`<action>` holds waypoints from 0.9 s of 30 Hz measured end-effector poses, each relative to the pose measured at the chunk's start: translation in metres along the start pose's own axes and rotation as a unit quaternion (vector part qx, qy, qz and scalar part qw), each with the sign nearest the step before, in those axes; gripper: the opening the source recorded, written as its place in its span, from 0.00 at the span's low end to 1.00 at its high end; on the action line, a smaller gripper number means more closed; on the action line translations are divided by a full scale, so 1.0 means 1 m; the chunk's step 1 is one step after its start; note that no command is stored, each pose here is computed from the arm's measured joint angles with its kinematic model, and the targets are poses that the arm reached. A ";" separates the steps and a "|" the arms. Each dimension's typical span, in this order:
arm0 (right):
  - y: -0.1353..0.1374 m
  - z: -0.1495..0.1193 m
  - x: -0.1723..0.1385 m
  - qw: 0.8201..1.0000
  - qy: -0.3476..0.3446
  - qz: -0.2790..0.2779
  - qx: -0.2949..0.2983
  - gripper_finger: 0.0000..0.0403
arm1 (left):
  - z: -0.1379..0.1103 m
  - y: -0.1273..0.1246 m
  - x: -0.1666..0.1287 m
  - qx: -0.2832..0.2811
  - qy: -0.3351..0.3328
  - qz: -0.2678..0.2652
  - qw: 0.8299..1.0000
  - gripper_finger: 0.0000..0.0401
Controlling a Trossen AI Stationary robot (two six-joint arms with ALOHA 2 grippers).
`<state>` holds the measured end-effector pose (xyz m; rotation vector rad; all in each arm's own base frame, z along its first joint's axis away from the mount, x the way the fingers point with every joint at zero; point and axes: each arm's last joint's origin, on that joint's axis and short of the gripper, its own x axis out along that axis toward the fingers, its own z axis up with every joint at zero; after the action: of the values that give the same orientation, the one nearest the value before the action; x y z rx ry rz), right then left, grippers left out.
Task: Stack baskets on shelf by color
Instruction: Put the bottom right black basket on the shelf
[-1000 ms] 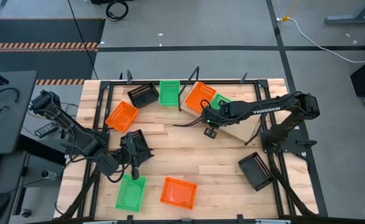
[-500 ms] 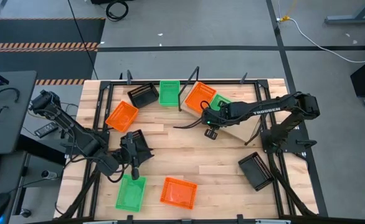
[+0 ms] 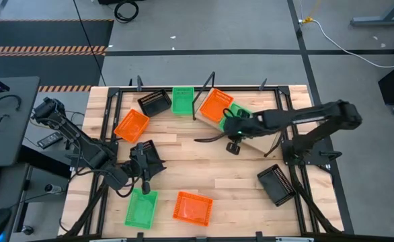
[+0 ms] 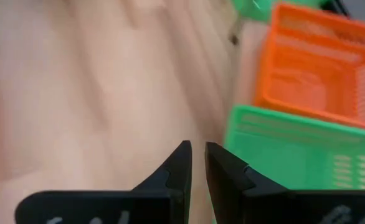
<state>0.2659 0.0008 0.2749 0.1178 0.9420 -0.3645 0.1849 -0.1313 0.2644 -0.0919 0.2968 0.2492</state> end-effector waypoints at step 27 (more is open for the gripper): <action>0.079 -0.098 -0.069 0.950 0.290 0.112 0.017 0.15 | 0.000 0.000 0.000 -0.011 0.002 -0.001 1.000 0.29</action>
<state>0.1820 0.1176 0.2682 0.3747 1.4877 -0.1303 0.1847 -0.1313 0.2640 -0.1153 0.2983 0.2504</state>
